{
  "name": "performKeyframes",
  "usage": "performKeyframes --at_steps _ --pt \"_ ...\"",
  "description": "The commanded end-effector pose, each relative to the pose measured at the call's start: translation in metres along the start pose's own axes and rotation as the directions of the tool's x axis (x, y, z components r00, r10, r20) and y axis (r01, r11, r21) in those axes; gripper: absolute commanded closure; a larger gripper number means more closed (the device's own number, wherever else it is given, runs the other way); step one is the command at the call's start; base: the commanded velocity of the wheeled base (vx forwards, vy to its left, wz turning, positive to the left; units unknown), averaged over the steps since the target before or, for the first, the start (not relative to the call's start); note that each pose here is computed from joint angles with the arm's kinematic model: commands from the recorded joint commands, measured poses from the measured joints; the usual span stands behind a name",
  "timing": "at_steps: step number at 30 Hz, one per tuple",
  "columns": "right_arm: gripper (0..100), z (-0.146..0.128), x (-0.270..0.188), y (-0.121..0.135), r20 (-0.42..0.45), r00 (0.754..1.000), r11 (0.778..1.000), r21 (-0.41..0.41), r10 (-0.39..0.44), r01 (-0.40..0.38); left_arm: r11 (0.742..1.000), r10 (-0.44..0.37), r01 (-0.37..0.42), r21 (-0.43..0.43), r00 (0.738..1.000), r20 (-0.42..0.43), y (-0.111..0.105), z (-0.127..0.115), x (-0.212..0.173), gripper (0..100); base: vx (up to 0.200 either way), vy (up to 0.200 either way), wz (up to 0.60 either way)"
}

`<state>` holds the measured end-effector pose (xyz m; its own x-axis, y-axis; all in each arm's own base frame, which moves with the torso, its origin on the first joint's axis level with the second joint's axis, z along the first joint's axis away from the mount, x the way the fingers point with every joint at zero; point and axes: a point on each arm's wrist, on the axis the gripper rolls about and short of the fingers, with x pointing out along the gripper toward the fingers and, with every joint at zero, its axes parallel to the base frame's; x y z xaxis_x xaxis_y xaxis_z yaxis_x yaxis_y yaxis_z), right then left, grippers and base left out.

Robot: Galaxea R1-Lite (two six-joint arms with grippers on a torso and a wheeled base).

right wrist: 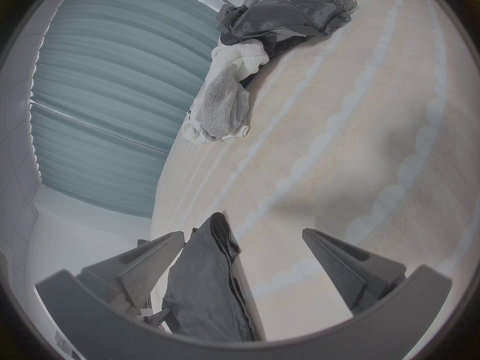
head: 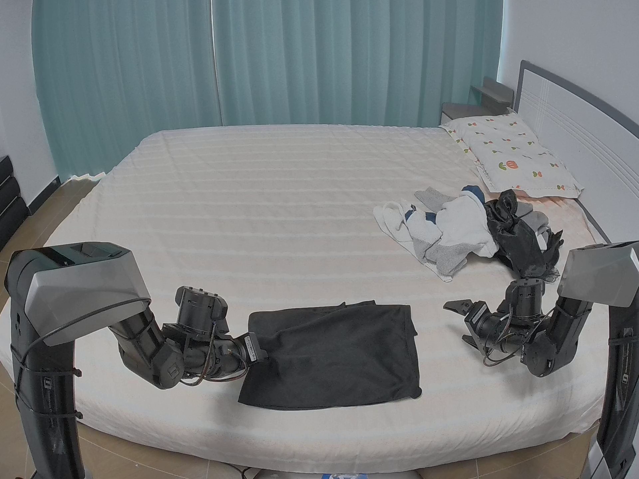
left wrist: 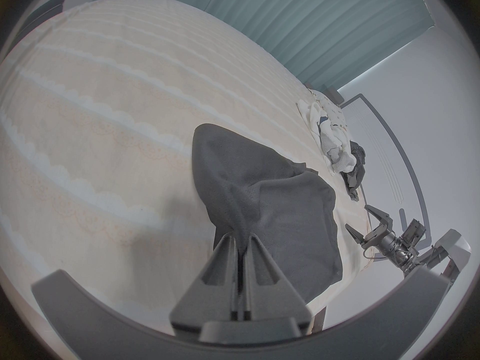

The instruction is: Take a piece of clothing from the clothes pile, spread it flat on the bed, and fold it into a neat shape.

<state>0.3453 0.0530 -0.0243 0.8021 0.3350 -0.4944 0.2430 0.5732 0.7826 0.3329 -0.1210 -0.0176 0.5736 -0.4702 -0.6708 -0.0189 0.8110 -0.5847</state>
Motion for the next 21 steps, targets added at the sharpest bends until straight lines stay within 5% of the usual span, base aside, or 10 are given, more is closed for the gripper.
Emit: performKeyframes --at_steps 1,21 --pt "0 -0.001 0.000 0.000 -0.003 1.000 1.000 0.000 -0.001 0.001 1.000 0.002 -0.002 -0.005 1.000 0.009 0.001 0.002 -0.004 100 0.000 0.200 0.00" --pt "0 -0.001 -0.001 -0.001 0.000 1.000 1.000 -0.001 0.003 -0.003 0.998 0.039 -0.037 -0.052 0.999 0.034 0.018 0.010 -0.019 100 0.000 0.200 0.00"
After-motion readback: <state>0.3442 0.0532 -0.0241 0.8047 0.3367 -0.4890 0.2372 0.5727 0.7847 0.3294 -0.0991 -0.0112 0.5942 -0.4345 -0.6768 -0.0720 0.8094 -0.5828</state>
